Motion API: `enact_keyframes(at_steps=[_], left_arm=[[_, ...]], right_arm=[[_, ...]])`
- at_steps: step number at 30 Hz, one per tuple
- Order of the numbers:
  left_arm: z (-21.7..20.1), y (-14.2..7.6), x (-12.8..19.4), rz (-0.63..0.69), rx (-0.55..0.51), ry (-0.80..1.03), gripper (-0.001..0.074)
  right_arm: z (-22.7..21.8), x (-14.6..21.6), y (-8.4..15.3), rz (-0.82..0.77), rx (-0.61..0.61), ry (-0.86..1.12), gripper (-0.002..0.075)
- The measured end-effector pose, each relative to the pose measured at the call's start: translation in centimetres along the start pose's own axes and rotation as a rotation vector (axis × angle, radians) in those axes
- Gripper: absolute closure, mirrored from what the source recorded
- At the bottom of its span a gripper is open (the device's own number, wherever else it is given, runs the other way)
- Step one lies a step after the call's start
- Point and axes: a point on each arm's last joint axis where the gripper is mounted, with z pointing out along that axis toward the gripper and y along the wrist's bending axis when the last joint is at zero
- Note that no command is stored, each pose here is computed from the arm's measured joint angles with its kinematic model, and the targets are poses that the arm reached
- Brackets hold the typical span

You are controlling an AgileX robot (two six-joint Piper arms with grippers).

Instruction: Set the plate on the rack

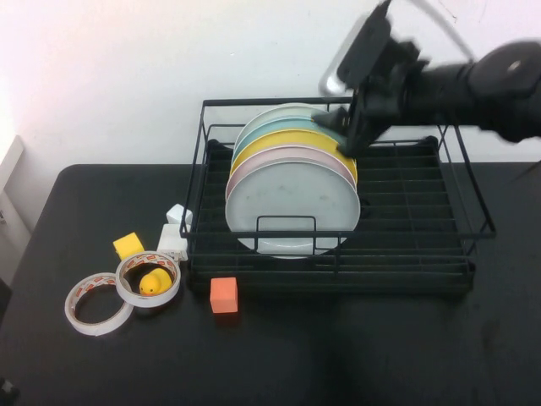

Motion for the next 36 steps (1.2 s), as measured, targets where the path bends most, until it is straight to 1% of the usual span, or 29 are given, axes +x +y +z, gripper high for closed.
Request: enact_keyframes(at_steps=[3,5,7,9,12,13,15,18,20,22,26,31,36], left_arm=[[0.0,-0.1,0.1,-0.039,0.011,0.006,0.0736],[0.0,-0.3,0.2,-0.037,0.031,0.018,0.0736],[0.0,-0.6,0.5,-0.043,0.066,0.041,0.0736],[-0.1,-1.0,0.8,-0.024,0.111,0.077,0.0736],[-0.5,-1.4,1.6,0.067,0.161,0.149,0.0736],[-0.7,-1.4,1.8,0.063,0.166,0.17,0.0736],[-1.4,-1.5,2.2,0.061,0.168,0.214,0.0736],[-2.8,-1.5,3.0,0.066,0.157,0.272,0.0736],[-4.0,-1.3,3.4,0.091,0.135,0.284,0.0736],[-4.9,-1.1,3.6,0.079,0.104,0.271,0.0736],[-5.5,-0.7,3.3,0.061,0.036,0.261,0.0736],[-5.5,-0.6,3.3,0.05,0.018,0.263,0.0736],[-5.5,-0.6,3.3,0.048,0.016,0.266,0.0736]], right_arm=[[-2.6,-2.4,-0.8,0.052,0.041,-0.059,0.0271],[-4.4,-3.9,-1.2,0.094,0.059,-0.102,0.0325],[-6.4,-5.4,-1.4,0.112,0.057,-0.145,0.0396],[-8.3,-6.7,-1.1,0.102,0.024,-0.178,0.0492],[-10.5,-7.9,-0.4,0.043,-0.054,-0.193,0.0631],[-11.1,-8.2,-0.1,0.026,-0.086,-0.189,0.0665],[-12.6,-8.7,0.5,0.007,-0.142,-0.18,0.0701],[-14.6,-9.3,1.2,-0.001,-0.201,-0.162,0.072],[-15.5,-9.5,1.6,0.007,-0.233,-0.151,0.0723],[-16.4,-9.7,1.9,0.006,-0.26,-0.146,0.0726],[-18.5,-10.2,2.5,0.018,-0.261,-0.172,0.0727],[-21.3,-9.2,3.8,0.065,-0.186,-0.208,0.0727],[-25.7,-7.3,6.1,0.079,-0.071,-0.262,0.0727]])
